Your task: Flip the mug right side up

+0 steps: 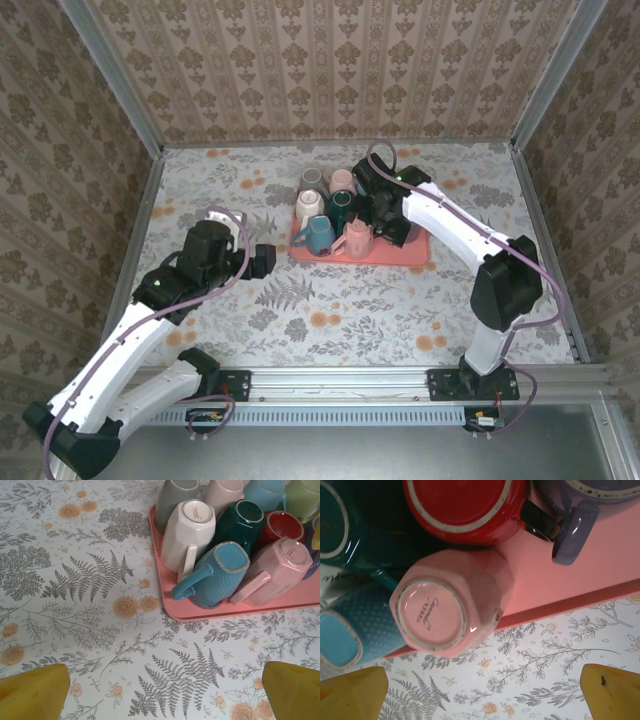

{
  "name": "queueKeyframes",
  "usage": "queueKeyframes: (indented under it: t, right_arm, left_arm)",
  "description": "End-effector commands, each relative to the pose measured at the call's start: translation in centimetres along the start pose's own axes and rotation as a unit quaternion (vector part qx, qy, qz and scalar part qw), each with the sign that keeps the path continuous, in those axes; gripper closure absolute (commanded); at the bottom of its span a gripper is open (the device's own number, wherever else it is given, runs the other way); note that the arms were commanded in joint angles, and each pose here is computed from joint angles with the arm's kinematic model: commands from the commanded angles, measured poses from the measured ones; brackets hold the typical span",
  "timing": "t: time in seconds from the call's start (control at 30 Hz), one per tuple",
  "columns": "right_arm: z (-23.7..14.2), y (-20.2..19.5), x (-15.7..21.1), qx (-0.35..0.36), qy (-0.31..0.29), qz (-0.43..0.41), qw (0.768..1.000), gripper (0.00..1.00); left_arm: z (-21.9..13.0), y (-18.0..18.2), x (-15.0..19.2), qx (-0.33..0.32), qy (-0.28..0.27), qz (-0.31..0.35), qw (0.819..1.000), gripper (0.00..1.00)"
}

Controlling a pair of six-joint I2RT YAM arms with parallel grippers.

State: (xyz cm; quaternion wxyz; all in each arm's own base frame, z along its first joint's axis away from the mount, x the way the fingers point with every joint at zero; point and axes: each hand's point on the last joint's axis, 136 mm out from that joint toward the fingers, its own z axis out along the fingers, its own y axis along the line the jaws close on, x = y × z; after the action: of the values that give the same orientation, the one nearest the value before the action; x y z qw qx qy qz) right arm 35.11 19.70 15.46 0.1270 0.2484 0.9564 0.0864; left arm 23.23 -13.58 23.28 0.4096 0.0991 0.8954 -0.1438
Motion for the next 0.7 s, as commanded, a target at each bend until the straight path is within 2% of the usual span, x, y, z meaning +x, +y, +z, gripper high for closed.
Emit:
queueKeyframes:
  t: [0.0,0.33,0.67]
  right_arm:
    - [0.4,-1.1,0.4,0.052,0.005,0.021,0.998,0.0]
    - [3.9,2.6,0.9,0.021,0.046,-0.027,0.998,0.0]
    - [7.1,1.6,0.9,0.064,0.055,-0.038,0.996,0.02]
  left_arm:
    - [-0.4,0.1,-0.5,0.005,-0.019,0.004,1.0,0.0]
    - [-0.4,-0.4,-0.4,0.021,-0.018,0.003,1.0,0.0]
    - [-0.3,-0.6,-0.2,0.028,-0.016,0.005,0.999,0.0]
